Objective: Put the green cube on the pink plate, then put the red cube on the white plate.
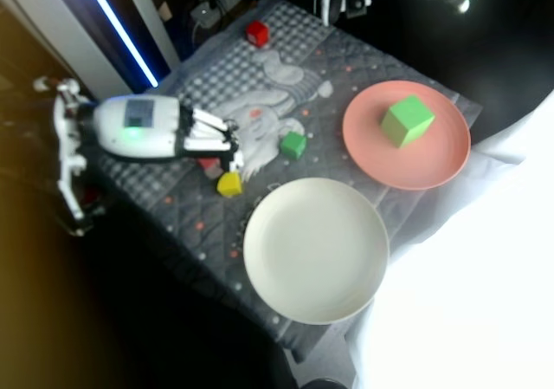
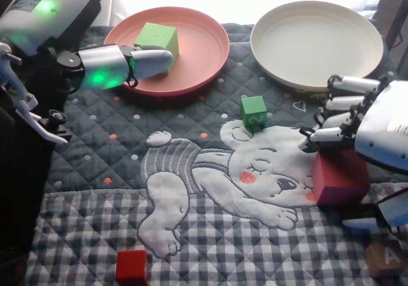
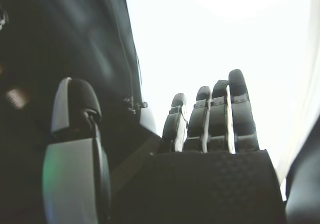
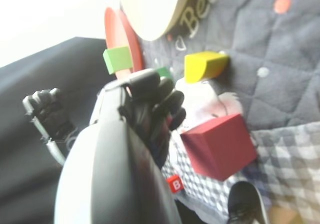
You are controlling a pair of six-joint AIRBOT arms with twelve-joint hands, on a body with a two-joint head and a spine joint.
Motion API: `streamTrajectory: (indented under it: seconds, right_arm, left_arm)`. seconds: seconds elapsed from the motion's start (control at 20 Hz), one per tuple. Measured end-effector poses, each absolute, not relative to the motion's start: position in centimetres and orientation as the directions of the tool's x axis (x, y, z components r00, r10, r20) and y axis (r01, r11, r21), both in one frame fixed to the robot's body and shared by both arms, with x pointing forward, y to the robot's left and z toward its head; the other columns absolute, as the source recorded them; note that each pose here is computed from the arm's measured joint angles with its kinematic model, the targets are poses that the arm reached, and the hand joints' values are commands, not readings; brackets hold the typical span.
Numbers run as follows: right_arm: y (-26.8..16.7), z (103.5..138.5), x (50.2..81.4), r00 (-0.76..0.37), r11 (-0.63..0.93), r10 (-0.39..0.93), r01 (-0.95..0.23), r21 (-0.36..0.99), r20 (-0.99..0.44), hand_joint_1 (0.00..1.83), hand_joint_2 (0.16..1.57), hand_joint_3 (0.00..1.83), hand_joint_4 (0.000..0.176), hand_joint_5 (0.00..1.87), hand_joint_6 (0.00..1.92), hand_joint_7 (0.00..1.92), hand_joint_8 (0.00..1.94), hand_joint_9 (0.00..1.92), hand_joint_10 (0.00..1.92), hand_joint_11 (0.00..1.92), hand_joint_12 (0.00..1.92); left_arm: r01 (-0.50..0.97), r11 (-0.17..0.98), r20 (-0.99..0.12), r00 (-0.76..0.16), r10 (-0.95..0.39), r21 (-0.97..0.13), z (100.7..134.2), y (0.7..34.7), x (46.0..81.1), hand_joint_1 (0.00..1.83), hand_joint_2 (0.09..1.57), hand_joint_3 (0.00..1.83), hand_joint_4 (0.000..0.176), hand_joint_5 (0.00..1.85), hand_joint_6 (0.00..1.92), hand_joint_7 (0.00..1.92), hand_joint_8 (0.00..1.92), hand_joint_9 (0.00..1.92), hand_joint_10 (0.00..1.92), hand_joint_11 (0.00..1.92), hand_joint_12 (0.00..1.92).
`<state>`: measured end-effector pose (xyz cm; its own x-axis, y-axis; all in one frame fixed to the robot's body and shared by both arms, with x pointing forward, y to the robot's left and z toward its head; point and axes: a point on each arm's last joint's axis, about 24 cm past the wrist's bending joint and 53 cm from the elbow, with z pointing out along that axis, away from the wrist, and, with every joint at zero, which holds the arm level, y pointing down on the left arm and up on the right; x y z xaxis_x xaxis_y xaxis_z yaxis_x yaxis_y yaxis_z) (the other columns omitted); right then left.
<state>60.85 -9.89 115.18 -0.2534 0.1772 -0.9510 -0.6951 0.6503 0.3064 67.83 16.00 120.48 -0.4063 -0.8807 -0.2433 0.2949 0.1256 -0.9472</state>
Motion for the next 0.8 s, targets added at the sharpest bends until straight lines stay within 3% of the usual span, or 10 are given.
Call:
streamTrajectory:
  seconds: [0.1, 0.25, 0.3, 0.35, 0.4, 0.45, 0.5, 0.6, 0.8]
  right_arm:
    - [-9.8, 115.3, 60.9, -0.251, 0.648, 0.182, -0.696, 0.308, -0.951, 0.87, 0.93, 0.09, 0.0, 0.76, 0.19, 0.85, 0.19, 0.5, 0.9, 0.15, 1.64]
    - [-9.5, 115.3, 60.9, -0.257, 0.641, 0.195, -0.698, 0.321, -0.947, 1.13, 1.04, 0.02, 0.0, 0.85, 0.33, 0.89, 0.32, 0.59, 0.86, 0.21, 1.63]
    - [-9.4, 115.3, 60.8, -0.261, 0.635, 0.206, -0.698, 0.332, -0.943, 1.22, 1.12, 0.01, 0.0, 0.96, 0.97, 0.87, 0.89, 0.59, 0.87, 0.17, 1.71]
    - [-9.2, 115.4, 60.7, -0.262, 0.63, 0.212, -0.7, 0.337, -0.941, 1.24, 1.13, 0.01, 0.0, 0.98, 1.12, 0.88, 1.0, 0.67, 0.89, 0.27, 1.7]
    - [-9.1, 115.5, 60.7, -0.261, 0.625, 0.218, -0.702, 0.34, -0.94, 1.23, 1.15, 0.0, 0.0, 0.96, 1.18, 0.87, 1.05, 0.71, 0.94, 0.35, 1.69]
    - [-9.1, 115.5, 60.7, -0.26, 0.625, 0.218, -0.703, 0.339, -0.941, 1.32, 1.18, 0.01, 0.0, 0.89, 1.25, 0.85, 1.13, 0.68, 1.34, 0.46, 1.72]
    - [-9.1, 115.6, 60.7, -0.259, 0.624, 0.22, -0.703, 0.34, -0.94, 1.23, 1.19, 0.01, 0.0, 0.91, 1.25, 0.78, 1.22, 0.65, 1.27, 0.45, 1.76]
    - [-8.9, 115.9, 60.8, -0.253, 0.63, 0.209, -0.704, 0.328, -0.945, 1.22, 1.18, 0.0, 0.0, 0.92, 1.23, 0.8, 1.19, 0.66, 1.18, 0.4, 1.79]
    - [-9.2, 117.9, 60.6, -0.212, 0.622, 0.233, -0.717, 0.313, -0.949, 1.2, 1.18, 0.0, 0.0, 0.91, 1.22, 0.8, 1.23, 0.58, 1.23, 0.27, 1.9]
  left_arm:
    - [0.288, 0.111, -0.224, -0.397, -0.89, -0.951, 120.5, 16.3, 67.8, 0.61, 1.01, 0.0, 0.109, 0.01, 0.0, 0.0, 0.0, 0.0, 0.0, 0.0, 0.56]
    - [0.292, 0.117, -0.234, -0.406, -0.883, -0.949, 120.3, 16.0, 67.6, 0.61, 1.02, 0.0, 0.104, 0.02, 0.0, 0.0, 0.0, 0.0, 0.0, 0.0, 0.56]
    - [0.294, 0.114, -0.232, -0.407, -0.884, -0.949, 120.4, 15.9, 67.5, 0.6, 1.02, 0.0, 0.109, 0.02, 0.0, 0.0, 0.0, 0.0, 0.0, 0.0, 0.58]
    - [0.296, 0.115, -0.234, -0.408, -0.883, -0.948, 120.4, 15.9, 67.5, 0.59, 1.02, 0.0, 0.11, 0.02, 0.0, 0.0, 0.0, 0.0, 0.0, 0.0, 0.55]
    - [0.296, 0.108, -0.228, -0.408, -0.884, -0.949, 120.5, 15.8, 67.4, 0.6, 1.04, 0.0, 0.108, 0.02, 0.0, 0.0, 0.0, 0.0, 0.0, 0.0, 0.52]
    - [0.3, 0.107, -0.228, -0.408, -0.884, -0.948, 120.5, 15.8, 67.3, 0.59, 1.05, 0.01, 0.106, 0.02, 0.0, 0.0, 0.0, 0.0, 0.0, 0.0, 0.52]
    - [0.304, 0.108, -0.232, -0.408, -0.883, -0.947, 120.5, 15.9, 67.1, 0.6, 1.05, 0.01, 0.105, 0.03, 0.0, 0.0, 0.0, 0.0, 0.0, 0.0, 0.52]
    - [0.299, 0.11, -0.229, -0.401, -0.887, -0.948, 120.4, 16.3, 67.1, 0.6, 1.06, 0.0, 0.101, 0.03, 0.0, 0.0, 0.0, 0.0, 0.0, 0.0, 0.47]
    - [0.293, 0.105, -0.219, -0.39, -0.894, -0.95, 120.3, 16.6, 67.2, 0.59, 1.06, 0.0, 0.101, 0.02, 0.0, 0.0, 0.0, 0.0, 0.0, 0.0, 0.41]
